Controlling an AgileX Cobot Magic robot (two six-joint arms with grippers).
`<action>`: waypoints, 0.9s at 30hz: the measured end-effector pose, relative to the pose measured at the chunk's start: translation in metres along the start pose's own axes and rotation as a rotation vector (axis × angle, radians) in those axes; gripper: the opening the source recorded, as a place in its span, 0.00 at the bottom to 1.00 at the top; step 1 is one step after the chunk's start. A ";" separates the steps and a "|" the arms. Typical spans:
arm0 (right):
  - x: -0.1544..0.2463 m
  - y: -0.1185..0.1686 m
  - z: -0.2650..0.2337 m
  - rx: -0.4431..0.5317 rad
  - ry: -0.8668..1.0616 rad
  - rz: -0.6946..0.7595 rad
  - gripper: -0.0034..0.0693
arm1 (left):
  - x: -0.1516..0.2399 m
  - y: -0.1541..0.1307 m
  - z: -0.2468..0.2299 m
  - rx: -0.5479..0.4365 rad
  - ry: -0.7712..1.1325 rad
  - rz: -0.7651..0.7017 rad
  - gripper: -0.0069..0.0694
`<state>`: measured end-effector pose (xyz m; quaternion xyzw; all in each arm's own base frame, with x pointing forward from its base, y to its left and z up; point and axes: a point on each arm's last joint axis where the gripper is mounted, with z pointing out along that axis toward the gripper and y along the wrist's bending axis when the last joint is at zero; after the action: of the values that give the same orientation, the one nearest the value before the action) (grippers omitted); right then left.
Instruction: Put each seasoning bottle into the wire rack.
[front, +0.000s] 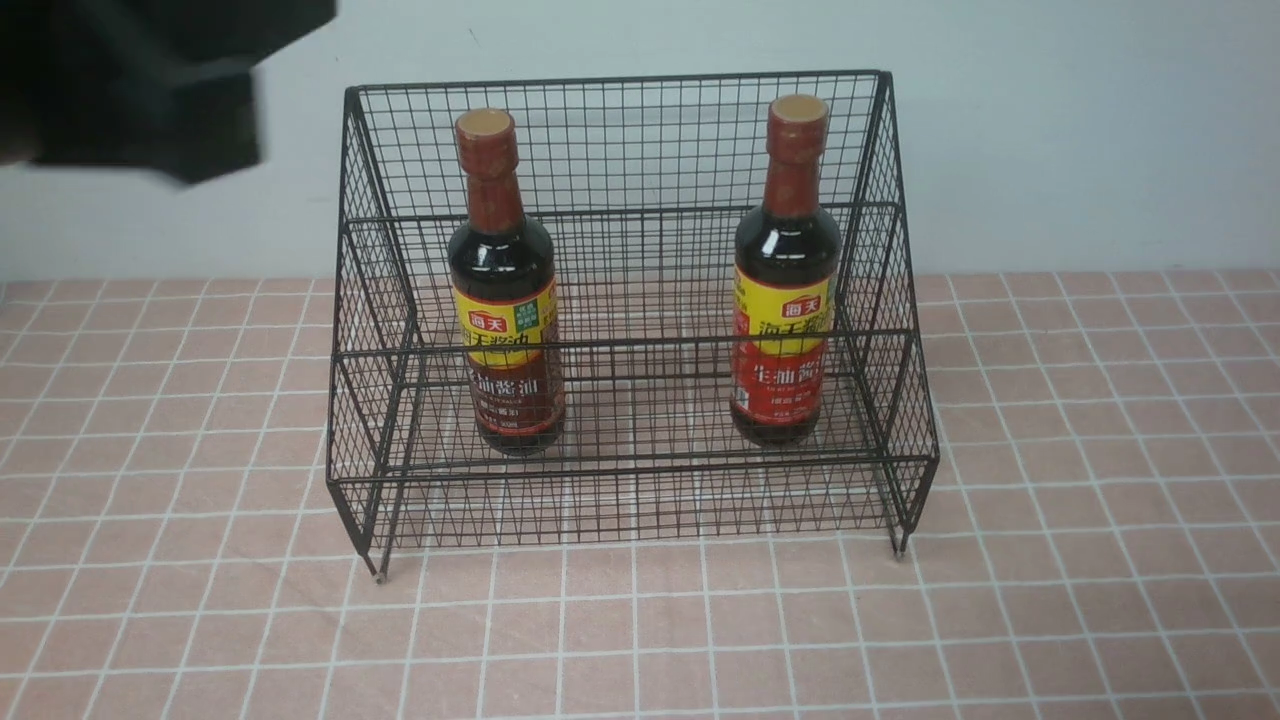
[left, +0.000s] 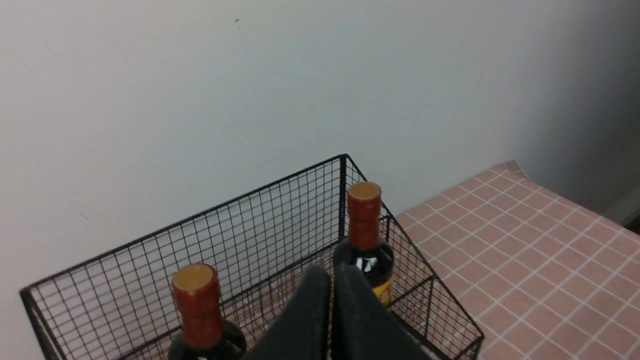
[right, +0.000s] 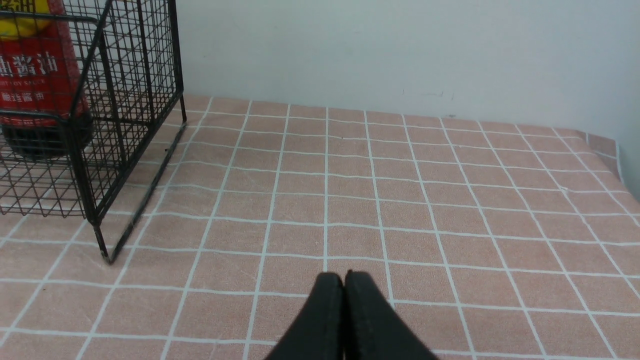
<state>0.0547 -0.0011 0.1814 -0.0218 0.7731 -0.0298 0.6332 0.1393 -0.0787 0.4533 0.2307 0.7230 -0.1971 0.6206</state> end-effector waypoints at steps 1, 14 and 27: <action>0.000 0.000 0.000 0.000 0.000 0.000 0.03 | 0.007 -0.003 -0.009 0.004 0.007 -0.014 0.08; 0.000 0.000 0.000 0.000 0.000 0.000 0.03 | 0.054 -0.030 -0.085 0.085 0.025 -0.043 0.08; 0.000 0.000 0.000 0.000 0.000 0.000 0.03 | 0.051 -0.024 -0.116 -0.064 -0.108 0.103 0.08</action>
<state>0.0547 -0.0011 0.1814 -0.0218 0.7731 -0.0298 0.6332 0.0254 -0.0272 0.4207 0.2365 0.6817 -0.1539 0.6750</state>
